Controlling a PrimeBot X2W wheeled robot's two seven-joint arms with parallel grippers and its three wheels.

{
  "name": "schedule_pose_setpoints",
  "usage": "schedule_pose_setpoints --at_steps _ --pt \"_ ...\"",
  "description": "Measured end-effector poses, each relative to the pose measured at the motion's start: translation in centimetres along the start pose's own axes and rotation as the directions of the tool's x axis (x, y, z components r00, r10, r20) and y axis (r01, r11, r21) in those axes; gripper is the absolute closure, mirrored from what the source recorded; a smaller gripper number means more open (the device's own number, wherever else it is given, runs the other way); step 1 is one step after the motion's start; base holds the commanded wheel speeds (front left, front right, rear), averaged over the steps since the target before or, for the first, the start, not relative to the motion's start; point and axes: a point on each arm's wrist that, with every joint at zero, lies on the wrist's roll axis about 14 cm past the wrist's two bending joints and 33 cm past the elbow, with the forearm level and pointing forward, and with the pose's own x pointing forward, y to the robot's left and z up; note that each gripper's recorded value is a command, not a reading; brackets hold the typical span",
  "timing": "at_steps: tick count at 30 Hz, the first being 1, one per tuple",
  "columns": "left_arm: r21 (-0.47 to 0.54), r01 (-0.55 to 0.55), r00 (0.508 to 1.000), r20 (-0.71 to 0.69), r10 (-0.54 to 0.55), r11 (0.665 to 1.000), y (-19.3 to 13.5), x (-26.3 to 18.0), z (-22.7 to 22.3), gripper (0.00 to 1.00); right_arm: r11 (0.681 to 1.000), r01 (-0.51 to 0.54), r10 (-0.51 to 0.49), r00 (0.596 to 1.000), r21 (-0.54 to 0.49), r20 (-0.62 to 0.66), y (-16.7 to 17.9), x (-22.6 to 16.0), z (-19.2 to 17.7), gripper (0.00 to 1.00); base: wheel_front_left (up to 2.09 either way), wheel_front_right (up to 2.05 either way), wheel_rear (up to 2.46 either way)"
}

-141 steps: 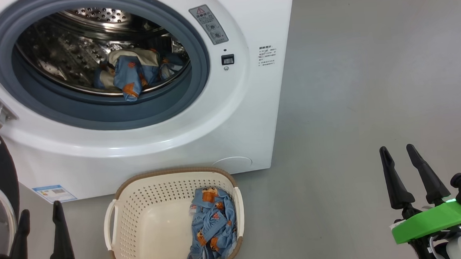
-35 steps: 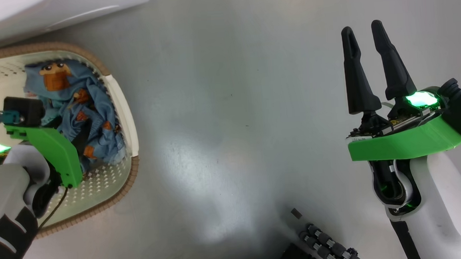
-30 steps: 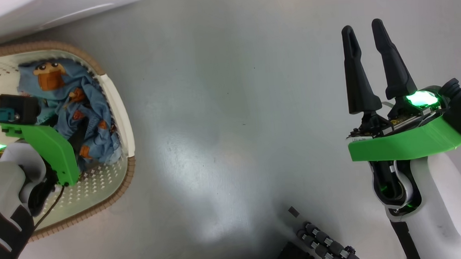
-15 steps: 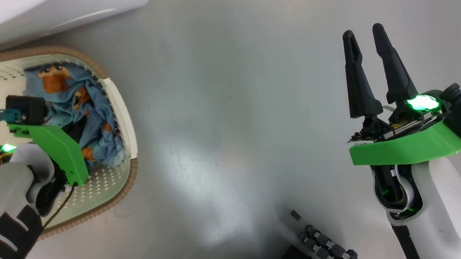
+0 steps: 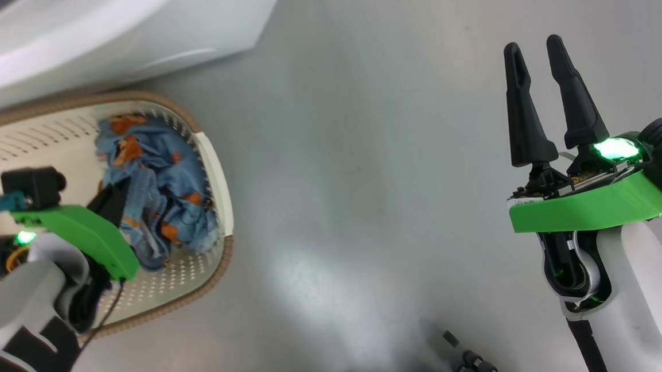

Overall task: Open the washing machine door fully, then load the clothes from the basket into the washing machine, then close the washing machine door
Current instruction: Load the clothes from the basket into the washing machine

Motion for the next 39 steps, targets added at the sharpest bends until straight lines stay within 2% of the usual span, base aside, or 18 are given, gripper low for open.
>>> schedule_pose_setpoints --at_steps 8,13,19,32,39 --pt "-0.027 -0.009 0.993 0.116 0.012 1.000 -1.2 -3.9 2.7 1.00 1.000 -0.019 0.018 0.999 0.022 0.040 1.1 -0.8 2.0 0.00 0.00 0.00 0.00" --pt "-0.028 -0.023 0.969 0.247 0.030 0.999 -1.6 -6.8 6.5 1.00 0.999 -0.032 0.030 0.998 0.024 0.051 1.5 -1.9 3.0 0.00 0.00 0.00 0.00" --pt "-0.012 -0.041 0.936 0.349 0.042 0.999 -2.5 -10.8 7.7 1.00 0.999 -0.046 0.045 0.997 0.024 0.063 1.8 -3.3 4.2 0.00 0.00 0.00 0.00" --pt "0.055 -0.120 0.814 0.577 0.067 0.991 -3.8 -20.2 11.0 1.00 0.994 -0.101 0.097 0.990 0.033 0.099 3.5 -6.1 6.4 0.00 0.00 0.00 0.00" --pt "0.072 -0.211 0.709 0.698 0.103 0.975 -3.6 -25.9 12.1 1.00 0.992 -0.119 0.115 0.987 0.029 0.112 3.8 -7.5 7.3 0.00 0.00 0.00 0.00"
